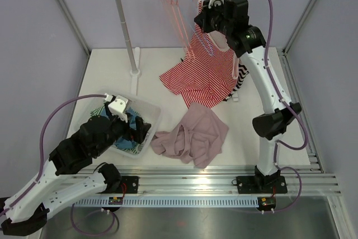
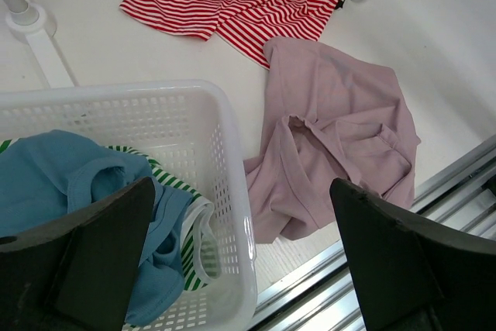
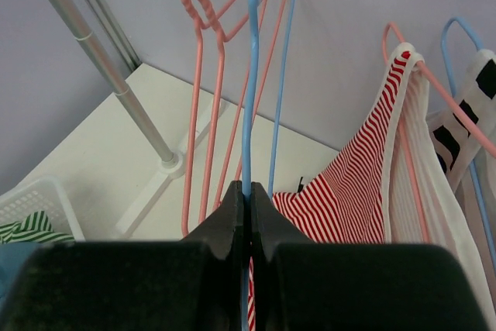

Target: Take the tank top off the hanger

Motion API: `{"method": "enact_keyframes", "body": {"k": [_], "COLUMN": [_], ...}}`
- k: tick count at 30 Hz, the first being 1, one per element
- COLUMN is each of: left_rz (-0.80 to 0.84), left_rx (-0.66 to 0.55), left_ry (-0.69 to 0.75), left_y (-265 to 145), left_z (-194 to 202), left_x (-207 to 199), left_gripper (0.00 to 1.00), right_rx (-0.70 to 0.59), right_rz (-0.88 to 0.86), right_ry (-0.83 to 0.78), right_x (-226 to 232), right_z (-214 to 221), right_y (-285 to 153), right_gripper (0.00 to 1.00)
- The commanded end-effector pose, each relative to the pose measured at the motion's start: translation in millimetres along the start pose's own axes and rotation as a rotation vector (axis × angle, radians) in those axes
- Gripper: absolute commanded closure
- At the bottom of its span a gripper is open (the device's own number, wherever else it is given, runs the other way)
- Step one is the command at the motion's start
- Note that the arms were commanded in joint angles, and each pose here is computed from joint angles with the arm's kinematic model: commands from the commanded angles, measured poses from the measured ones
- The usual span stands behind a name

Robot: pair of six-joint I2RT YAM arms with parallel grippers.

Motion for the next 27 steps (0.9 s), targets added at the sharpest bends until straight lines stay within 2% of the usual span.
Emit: {"method": "enact_keyframes", "body": {"k": [1, 11, 17, 19, 20, 23, 27], "left_rz": [-0.028, 0.001, 0.003, 0.009, 0.009, 0.014, 0.024], "left_rx": [-0.079, -0.031, -0.030, -0.019, -0.017, 0.003, 0.042], "left_ry": [0.005, 0.013, 0.011, 0.006, 0.000, -0.024, -0.076], "left_y": [1.3, 12.4, 13.1, 15.5, 15.3, 19.2, 28.8], "left_z": [-11.4, -2.8, -3.2, -4.5, -8.4, -16.9, -26.6], "left_x": [4.9, -2.4, -1.9, -3.6, -3.8, -7.0, -15.1], "left_gripper": [0.01, 0.01, 0.01, 0.01, 0.01, 0.01, 0.01], "right_rx": [-0.054, 0.000, 0.008, -0.001, -0.005, -0.047, -0.078], "right_rz": [-0.003, -0.012, -0.012, -0.004, 0.007, 0.041, 0.113], "right_ry": [-0.072, -0.076, -0.075, -0.081, -0.081, -0.094, -0.128], "right_x": [12.3, 15.3, 18.4, 17.8, 16.8, 17.4, 10.7], "right_z": [-19.8, 15.3, 17.7, 13.3, 10.8, -9.2, -24.4], "right_y": [5.1, 44.3, 42.6, 37.8, 34.8, 12.8, -17.1], "right_gripper": [1.00, 1.00, 1.00, 0.89, 0.75, 0.54, 0.40]}}
Point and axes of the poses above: each gripper's point midway between its finger pads, its own y axis out along the fingers, its own x axis along the line the jaws close on, z = x × y, the point moved 2 cm from there along -y, back along the fingers, and after that the axes turned 12 degrees about y, right-handed, at the moved point
